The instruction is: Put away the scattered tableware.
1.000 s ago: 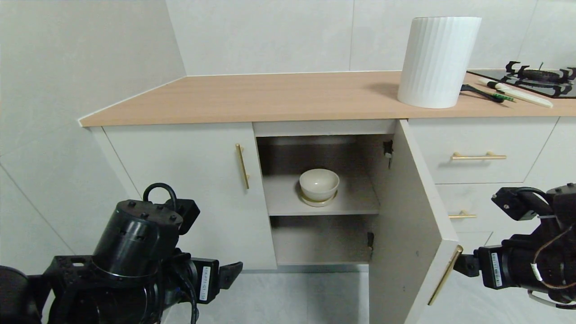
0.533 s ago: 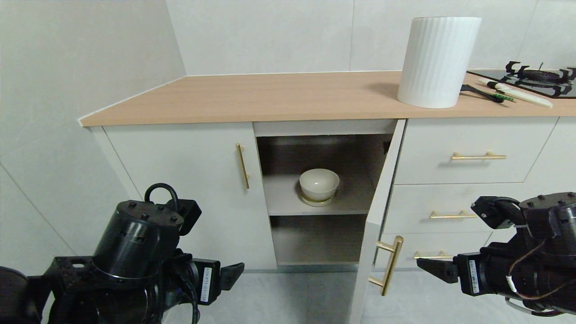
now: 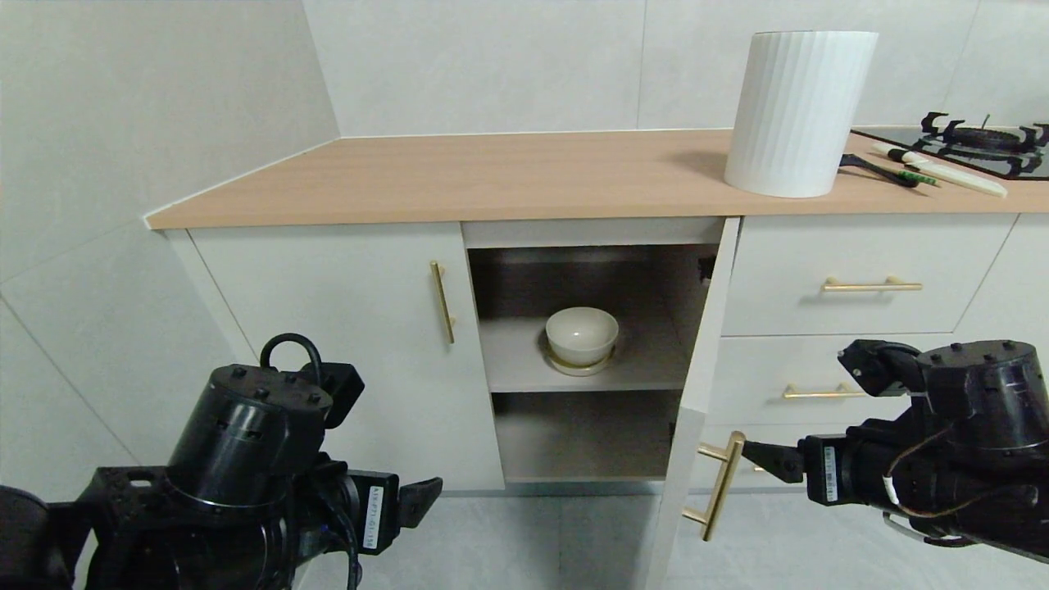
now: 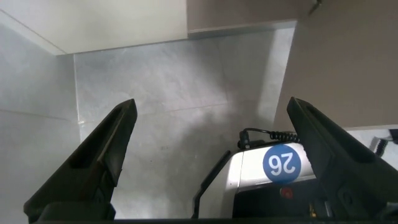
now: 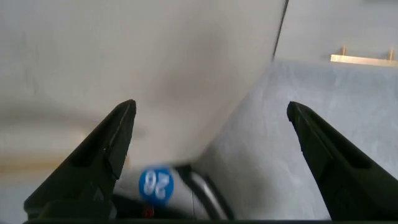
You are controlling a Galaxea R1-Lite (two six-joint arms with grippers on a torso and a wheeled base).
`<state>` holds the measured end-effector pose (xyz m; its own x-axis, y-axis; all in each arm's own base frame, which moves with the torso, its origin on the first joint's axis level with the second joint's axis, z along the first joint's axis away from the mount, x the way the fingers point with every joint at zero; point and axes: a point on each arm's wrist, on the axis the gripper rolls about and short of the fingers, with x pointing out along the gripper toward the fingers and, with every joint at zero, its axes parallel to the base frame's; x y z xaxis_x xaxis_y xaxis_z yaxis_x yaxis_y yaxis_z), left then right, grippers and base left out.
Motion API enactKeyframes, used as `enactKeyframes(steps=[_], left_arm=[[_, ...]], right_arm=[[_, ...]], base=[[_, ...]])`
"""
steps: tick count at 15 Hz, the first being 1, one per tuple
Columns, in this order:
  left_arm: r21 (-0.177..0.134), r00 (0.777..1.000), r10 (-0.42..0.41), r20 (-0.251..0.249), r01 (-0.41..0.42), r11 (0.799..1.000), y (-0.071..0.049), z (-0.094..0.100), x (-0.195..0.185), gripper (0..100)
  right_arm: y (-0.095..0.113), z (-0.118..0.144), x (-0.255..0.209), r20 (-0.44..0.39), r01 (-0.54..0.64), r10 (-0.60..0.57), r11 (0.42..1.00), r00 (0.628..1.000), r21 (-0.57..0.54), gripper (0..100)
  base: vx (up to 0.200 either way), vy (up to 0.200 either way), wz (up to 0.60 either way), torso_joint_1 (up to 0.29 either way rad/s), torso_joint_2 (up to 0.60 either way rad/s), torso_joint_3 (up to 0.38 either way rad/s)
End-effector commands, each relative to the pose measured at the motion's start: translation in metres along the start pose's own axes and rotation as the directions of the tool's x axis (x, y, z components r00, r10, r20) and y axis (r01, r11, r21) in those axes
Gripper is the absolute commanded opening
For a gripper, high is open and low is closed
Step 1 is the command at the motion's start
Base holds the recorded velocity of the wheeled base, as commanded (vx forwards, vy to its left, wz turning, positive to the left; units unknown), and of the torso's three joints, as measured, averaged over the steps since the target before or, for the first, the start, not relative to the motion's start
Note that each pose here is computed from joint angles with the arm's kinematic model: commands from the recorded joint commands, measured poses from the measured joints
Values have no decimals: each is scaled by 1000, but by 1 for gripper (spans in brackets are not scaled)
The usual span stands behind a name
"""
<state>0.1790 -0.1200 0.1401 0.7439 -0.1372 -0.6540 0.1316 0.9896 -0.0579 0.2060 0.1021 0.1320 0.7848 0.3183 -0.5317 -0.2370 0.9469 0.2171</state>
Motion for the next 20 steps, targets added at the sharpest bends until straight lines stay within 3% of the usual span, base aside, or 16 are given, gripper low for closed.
enactKeyframes(steps=[1, 9, 12, 15, 17, 20], left_arm=[[-1, 1000, 0, 2, 0, 1000, 0, 0, 0, 100], [-27, 997, -25, 73, 27, 999, 4, 8, -18, 100], [-35, 995, -33, 99, 36, 999, 4, 10, -17, 100], [-38, 993, -37, 110, 41, 998, 4, 9, -17, 100], [-11, 994, -32, 102, 34, 999, 4, 8, -16, 100], [-3, 994, -28, 101, 29, 1000, 5, 8, -16, 100]], right_arm=[[2, -2, 22, -38, -2, 1, 1000, 999, -8, 100], [24, 45, 65, -113, -117, 108, 990, 988, -74, 100], [23, 36, 91, -153, -119, 108, 991, 982, -60, 100], [24, 37, 101, -113, -120, 118, 993, 987, -13, 100], [24, 35, 107, -105, -121, 121, 993, 987, 4, 100], [23, 31, 116, -95, -111, 111, 994, 989, 6, 100]], base=[[0, 0, 0, 0, 0, 0], [0, 0, 0, 0, 0, 0], [0, 0, 0, 0, 0, 0], [0, 0, 0, 0, 0, 0], [100, 0, 0, 1, 1, 1], [200, 0, 0, -4, -1, 4]])
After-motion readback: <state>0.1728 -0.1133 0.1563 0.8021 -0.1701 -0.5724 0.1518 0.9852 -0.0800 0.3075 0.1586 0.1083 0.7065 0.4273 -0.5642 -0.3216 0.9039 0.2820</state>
